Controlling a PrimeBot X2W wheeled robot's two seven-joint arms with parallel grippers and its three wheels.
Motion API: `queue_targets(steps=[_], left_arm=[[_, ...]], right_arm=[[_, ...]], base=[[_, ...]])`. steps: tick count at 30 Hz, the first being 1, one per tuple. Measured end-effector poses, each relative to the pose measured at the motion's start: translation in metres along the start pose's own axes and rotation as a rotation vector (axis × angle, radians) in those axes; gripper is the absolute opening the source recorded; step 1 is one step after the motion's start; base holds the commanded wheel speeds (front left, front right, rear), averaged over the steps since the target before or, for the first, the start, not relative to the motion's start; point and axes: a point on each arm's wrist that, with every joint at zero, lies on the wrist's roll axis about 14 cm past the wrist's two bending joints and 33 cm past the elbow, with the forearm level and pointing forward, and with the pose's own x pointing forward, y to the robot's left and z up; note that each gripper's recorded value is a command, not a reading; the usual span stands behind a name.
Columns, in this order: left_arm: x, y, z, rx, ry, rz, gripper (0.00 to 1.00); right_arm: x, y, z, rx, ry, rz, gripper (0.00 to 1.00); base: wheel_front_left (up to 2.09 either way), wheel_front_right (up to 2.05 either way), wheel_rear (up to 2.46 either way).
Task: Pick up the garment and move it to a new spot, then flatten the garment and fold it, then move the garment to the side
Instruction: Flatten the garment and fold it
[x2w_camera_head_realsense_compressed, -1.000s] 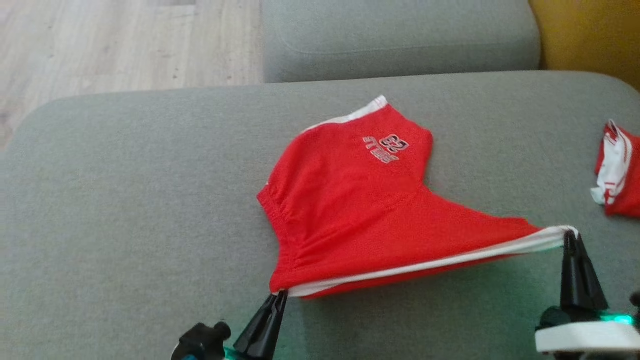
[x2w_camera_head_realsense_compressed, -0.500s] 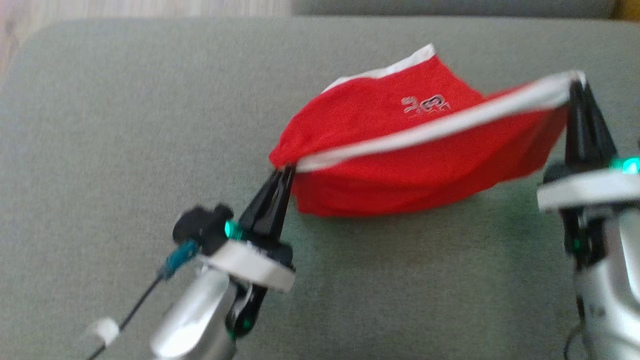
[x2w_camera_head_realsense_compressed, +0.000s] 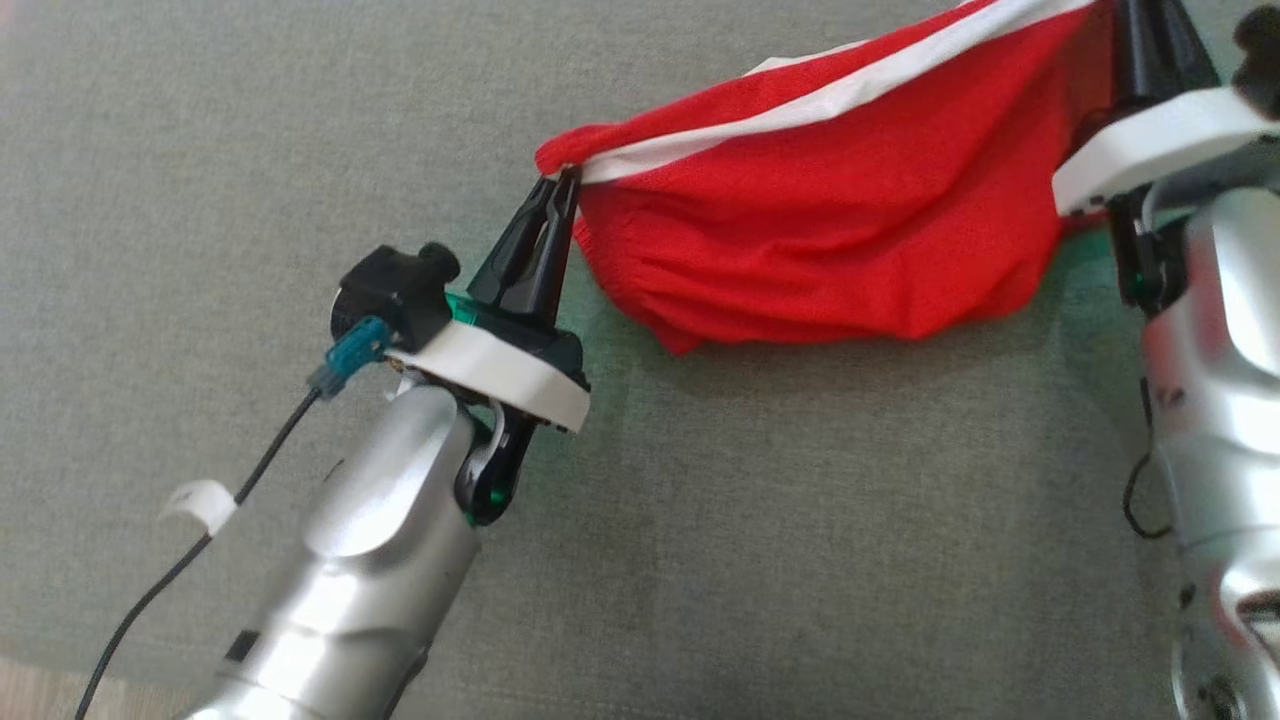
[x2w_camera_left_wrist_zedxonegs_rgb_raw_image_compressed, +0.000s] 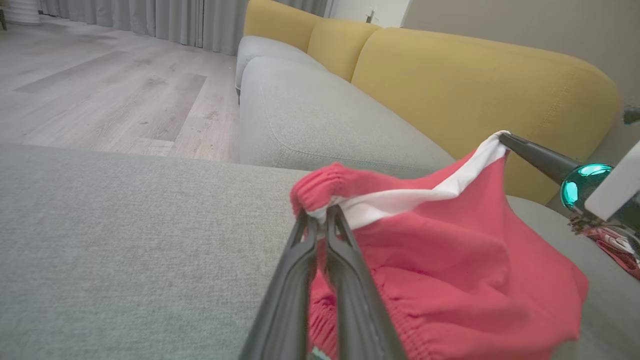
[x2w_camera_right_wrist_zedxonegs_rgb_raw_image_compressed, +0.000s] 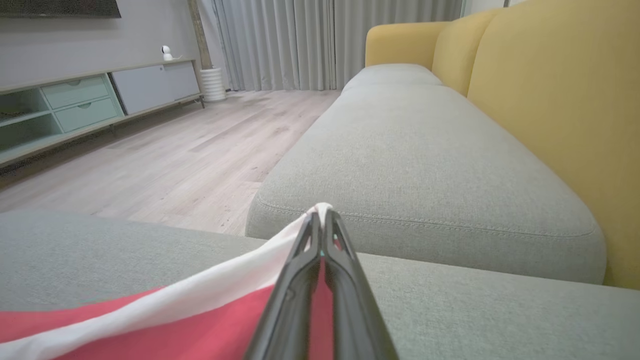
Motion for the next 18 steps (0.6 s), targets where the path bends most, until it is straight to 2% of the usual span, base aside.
queue_targets(steps=[1,2,3,13,18], left_arm=[[0.001,0.002,-0.001,-0.002,0.005,0.007,0.25],[0.002,0.005,-0.003,-0.003,0.009,0.015,0.60],[0.003,0.008,-0.004,-0.007,0.012,0.026,1.00],[-0.029,0.034,-0.034,-0.051,0.078,0.148,1.00],[-0.059,0.041,-0.053,-0.069,0.110,0.212,1.00]], right_arm=[[0.004,0.001,-0.003,-0.003,0.005,0.003,0.75],[0.008,0.002,-0.006,-0.002,0.010,0.004,1.00],[0.011,0.002,-0.009,-0.005,0.019,0.003,1.00],[-0.003,-0.012,-0.041,-0.005,0.111,-0.029,1.00],[-0.036,-0.020,-0.088,0.010,0.267,-0.050,1.00]], base=[[0.00,0.00,0.00],[0.00,0.00,0.00],[0.00,0.00,0.00],[0.00,0.00,0.00],[0.00,0.00,0.00]])
